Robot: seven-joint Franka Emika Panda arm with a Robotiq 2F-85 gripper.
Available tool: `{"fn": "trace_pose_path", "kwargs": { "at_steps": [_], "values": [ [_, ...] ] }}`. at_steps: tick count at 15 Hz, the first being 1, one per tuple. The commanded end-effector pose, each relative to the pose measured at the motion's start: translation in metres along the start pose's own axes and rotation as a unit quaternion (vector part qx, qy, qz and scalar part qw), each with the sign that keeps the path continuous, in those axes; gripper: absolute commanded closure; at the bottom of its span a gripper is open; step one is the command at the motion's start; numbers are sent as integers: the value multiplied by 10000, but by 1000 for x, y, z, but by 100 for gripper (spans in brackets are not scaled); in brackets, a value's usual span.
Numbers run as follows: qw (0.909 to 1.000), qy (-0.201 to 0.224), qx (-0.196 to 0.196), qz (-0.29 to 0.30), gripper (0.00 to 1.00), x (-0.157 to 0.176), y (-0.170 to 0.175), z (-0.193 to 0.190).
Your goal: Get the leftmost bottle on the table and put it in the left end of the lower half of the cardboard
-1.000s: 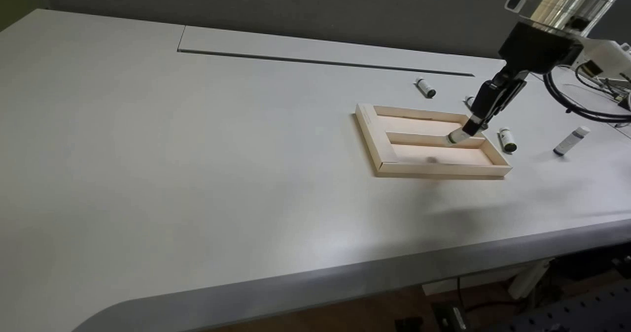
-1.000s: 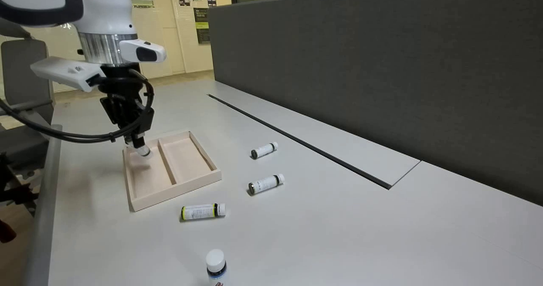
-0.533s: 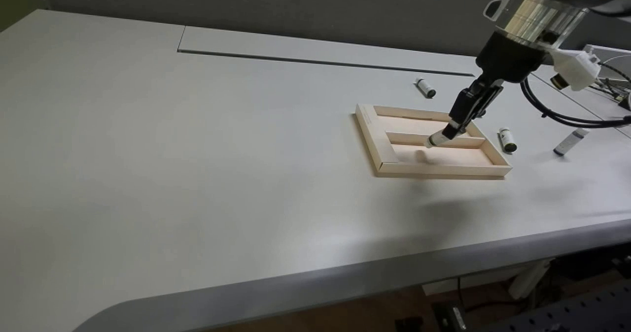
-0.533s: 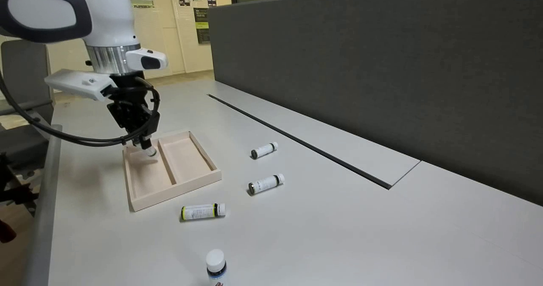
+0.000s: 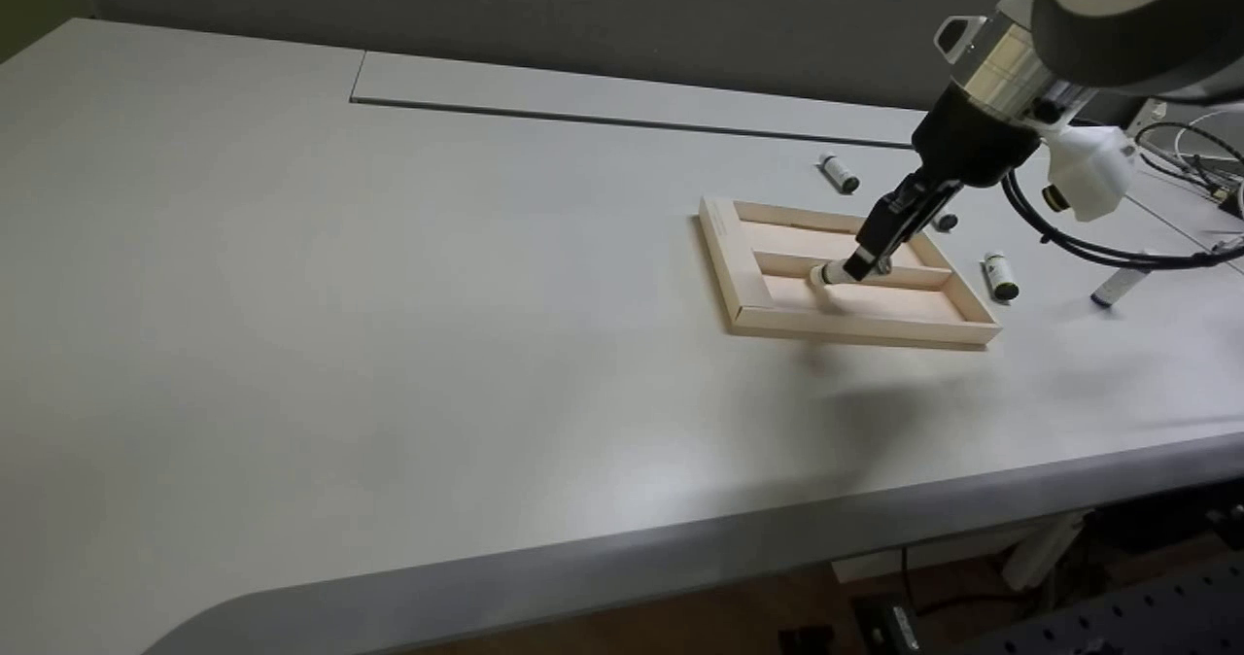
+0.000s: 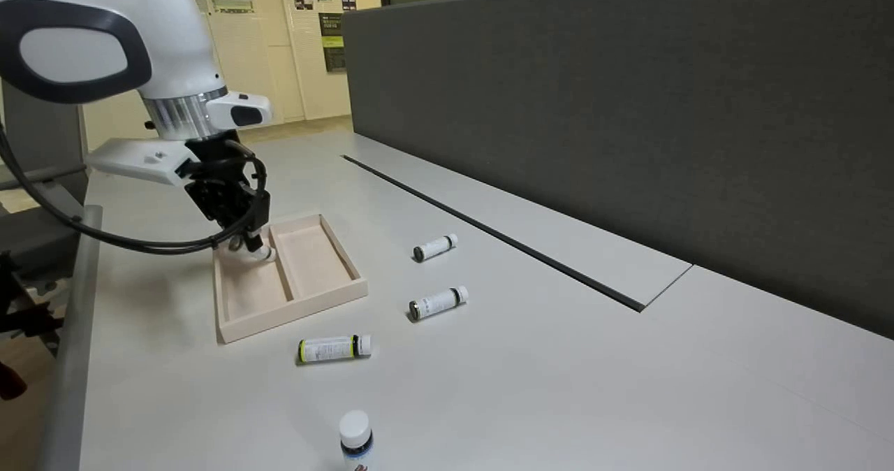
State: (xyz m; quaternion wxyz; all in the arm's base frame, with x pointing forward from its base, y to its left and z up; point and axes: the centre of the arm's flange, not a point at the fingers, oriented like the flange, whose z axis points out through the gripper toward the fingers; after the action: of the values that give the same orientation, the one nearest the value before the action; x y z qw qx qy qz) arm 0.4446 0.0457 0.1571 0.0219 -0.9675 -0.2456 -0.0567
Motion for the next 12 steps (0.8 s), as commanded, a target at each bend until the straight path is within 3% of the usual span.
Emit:
{"fn": "trace_pose_path", "kwargs": {
  "at_steps": [1,6,12],
  "values": [
    [9998,-166,130,44,35,-4,-8,8],
    [9984,-405,380,100,2,-5,-7,5],
    [9979,-421,386,314,0,-14,37,-11]
  ]
}}
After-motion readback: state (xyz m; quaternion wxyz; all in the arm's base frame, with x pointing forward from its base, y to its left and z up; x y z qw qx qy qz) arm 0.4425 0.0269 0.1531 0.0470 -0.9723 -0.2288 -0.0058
